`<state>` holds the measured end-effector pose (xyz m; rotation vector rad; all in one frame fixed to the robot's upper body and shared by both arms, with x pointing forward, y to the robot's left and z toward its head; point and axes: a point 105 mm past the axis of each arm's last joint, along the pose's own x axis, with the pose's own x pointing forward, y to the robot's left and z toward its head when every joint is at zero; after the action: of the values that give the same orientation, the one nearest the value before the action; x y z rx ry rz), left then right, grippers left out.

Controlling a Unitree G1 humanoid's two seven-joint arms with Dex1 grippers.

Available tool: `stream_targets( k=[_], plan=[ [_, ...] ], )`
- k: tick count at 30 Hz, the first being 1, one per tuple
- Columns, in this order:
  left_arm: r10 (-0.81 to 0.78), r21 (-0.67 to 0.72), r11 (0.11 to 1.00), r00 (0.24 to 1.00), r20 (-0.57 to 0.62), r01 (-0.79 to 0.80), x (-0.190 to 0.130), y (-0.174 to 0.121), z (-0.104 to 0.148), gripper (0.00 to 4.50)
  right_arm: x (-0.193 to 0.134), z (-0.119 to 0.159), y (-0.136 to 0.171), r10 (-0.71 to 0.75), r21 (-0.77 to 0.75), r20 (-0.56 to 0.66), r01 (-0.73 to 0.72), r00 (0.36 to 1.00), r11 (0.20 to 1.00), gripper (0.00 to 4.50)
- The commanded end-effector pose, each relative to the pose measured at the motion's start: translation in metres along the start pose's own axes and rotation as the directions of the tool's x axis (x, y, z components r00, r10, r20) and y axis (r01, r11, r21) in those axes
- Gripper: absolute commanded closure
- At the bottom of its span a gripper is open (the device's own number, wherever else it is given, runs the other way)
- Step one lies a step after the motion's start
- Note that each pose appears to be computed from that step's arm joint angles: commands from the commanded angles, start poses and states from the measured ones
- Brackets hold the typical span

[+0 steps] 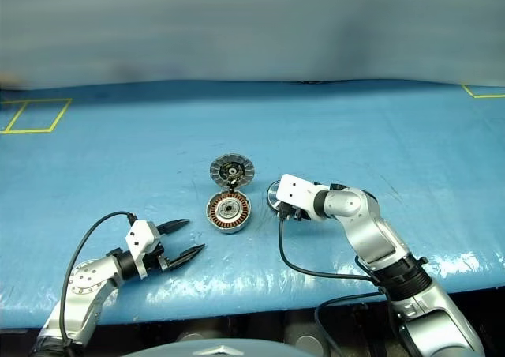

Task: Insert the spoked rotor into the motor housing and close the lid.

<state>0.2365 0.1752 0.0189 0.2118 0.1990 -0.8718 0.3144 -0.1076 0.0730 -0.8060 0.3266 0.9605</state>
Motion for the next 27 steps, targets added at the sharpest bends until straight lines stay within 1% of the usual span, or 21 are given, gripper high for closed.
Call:
stream_targets(
  k=[1,9,15,20,23,27],
  plan=[
    [0.008,0.034,0.999,0.999,0.044,-0.009,0.0,0.003,0.013,0.45,-0.004,-0.001,-0.011,-0.035,0.011,-0.002,0.035,0.999,0.999,2.18],
    [0.009,0.035,0.999,0.999,0.042,-0.011,-0.001,0.003,0.012,0.45,-0.007,0.004,-0.017,-0.049,0.076,0.036,0.046,0.998,0.996,2.18],
    [0.007,0.034,0.999,0.999,0.043,-0.009,0.0,0.003,0.013,0.45,-0.006,0.002,-0.018,-0.045,0.098,0.034,0.042,0.998,0.994,2.18],
    [0.001,0.031,1.0,0.999,0.043,-0.002,0.001,0.002,0.012,0.45,0.001,-0.007,-0.01,0.021,0.152,0.025,-0.025,0.999,0.988,2.18],
    [-0.001,0.031,1.0,0.999,0.043,0.0,0.001,0.001,0.012,0.45,0.005,-0.009,-0.003,0.062,0.142,0.015,-0.064,0.998,0.988,2.18],
    [0.003,0.029,1.0,0.999,0.042,-0.004,0.0,0.001,0.011,0.45,0.002,-0.003,-0.007,0.036,0.115,0.023,-0.039,0.999,0.993,2.18]
  ],
)
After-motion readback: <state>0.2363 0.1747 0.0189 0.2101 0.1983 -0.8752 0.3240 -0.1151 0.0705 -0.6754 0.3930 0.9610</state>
